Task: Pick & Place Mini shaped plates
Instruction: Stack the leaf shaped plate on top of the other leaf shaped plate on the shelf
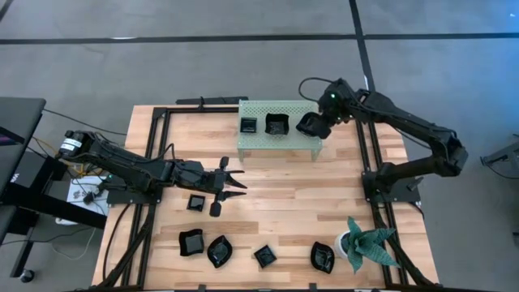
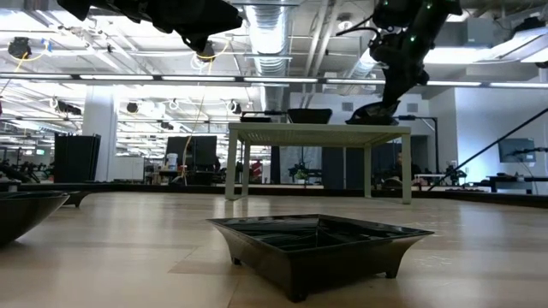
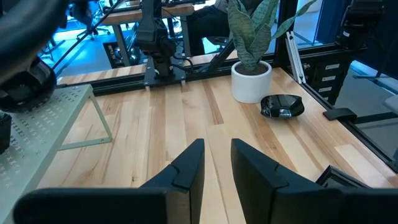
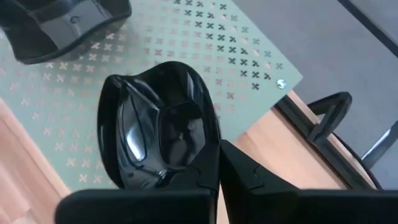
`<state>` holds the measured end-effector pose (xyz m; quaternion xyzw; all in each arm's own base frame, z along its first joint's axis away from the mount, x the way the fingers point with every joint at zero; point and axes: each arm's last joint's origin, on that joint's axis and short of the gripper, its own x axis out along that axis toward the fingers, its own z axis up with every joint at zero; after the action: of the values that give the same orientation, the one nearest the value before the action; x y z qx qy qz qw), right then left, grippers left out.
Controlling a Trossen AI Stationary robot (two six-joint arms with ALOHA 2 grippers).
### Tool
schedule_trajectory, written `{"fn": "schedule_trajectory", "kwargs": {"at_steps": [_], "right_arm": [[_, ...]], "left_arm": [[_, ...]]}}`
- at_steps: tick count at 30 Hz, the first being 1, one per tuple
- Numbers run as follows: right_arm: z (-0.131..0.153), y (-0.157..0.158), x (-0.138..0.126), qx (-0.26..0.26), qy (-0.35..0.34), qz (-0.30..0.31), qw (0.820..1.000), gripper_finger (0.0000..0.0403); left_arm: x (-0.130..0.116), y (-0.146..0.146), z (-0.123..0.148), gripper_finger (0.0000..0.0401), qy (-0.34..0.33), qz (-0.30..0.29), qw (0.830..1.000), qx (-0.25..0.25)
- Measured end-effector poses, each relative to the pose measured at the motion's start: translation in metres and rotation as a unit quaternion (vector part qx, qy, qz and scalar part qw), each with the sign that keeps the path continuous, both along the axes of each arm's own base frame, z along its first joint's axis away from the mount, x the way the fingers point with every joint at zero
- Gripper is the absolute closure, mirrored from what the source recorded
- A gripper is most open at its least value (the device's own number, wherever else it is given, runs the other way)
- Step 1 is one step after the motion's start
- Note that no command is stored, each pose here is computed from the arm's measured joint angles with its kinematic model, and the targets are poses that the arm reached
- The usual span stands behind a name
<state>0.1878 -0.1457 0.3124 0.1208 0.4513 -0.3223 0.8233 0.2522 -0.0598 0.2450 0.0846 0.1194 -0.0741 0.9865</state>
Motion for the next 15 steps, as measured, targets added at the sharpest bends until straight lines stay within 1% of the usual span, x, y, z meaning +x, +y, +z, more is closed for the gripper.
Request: {"fn": "schedule_trajectory", "kwargs": {"at_steps": [6,15], "right_arm": [[0.0004,-0.002,-0.0013,-0.002,-0.002,-0.005,1.0,0.0387],[0.0004,-0.0019,-0.0013,-0.005,0.002,0.005,1.0,0.0349]], "left_arm": [[0.0,0.0,0.0,0.032,0.0,0.0,1.0,0.0],[0.0,0.0,0.0,0.032,0.0,0.0,1.0,0.0]]}}
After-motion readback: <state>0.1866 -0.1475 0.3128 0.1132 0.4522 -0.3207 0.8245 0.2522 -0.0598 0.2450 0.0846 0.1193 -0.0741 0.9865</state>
